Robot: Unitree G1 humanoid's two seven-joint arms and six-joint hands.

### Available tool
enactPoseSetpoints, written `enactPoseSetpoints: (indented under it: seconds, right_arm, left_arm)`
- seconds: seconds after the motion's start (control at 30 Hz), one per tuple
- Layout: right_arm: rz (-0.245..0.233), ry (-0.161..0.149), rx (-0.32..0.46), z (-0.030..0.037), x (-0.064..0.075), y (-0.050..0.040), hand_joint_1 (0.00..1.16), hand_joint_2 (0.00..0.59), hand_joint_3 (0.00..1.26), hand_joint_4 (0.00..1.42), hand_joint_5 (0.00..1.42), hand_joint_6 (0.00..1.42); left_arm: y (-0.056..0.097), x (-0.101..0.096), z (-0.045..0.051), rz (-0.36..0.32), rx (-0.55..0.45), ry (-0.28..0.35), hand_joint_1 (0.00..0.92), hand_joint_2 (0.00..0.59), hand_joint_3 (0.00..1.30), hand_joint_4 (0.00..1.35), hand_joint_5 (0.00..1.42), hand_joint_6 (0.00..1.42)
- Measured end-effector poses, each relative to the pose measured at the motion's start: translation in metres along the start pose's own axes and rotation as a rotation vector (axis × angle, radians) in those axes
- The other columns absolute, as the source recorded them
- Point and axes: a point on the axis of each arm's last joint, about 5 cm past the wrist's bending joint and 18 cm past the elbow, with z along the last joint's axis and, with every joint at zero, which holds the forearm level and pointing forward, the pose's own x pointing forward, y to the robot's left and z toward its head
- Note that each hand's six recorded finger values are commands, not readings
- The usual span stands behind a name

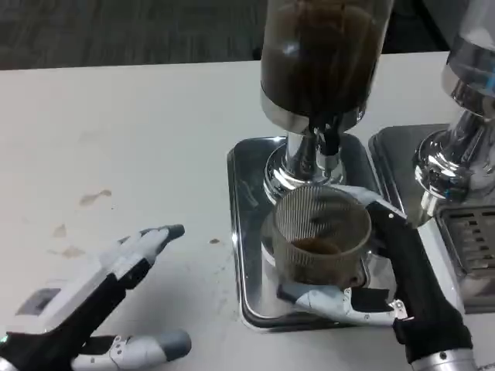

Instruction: Grasp the cup under the faucet to collect the drink, then remove the cup.

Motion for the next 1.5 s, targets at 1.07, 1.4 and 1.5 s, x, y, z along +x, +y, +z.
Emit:
enactPoseSetpoints:
  seconds: [1.07,1.4,1.5]
  right_arm:
    - [0.084,-0.039,0.031,0.0183,-0.017,-0.0236,0.97,0.236,0.87,0.94,1.01,1.32]
    - [0.09,-0.031,0.036,0.0181,-0.016,-0.0234,0.97,0.235,0.87,0.94,1.01,1.32]
    - [0.088,-0.026,0.038,0.018,-0.016,-0.0236,0.97,0.235,0.87,0.94,1.01,1.32]
  left_arm:
    - [-0.018,-0.023,0.0285,0.058,0.144,0.03,0.0,0.099,0.0,0.0,0.0,0.0]
    - [-0.021,-0.024,0.029,0.049,0.143,0.044,0.0,0.101,0.0,0.0,0.0,0.0]
    - [-0.021,-0.024,0.0299,0.06,0.145,0.041,0.0,0.101,0.0,0.0,0.0,0.0]
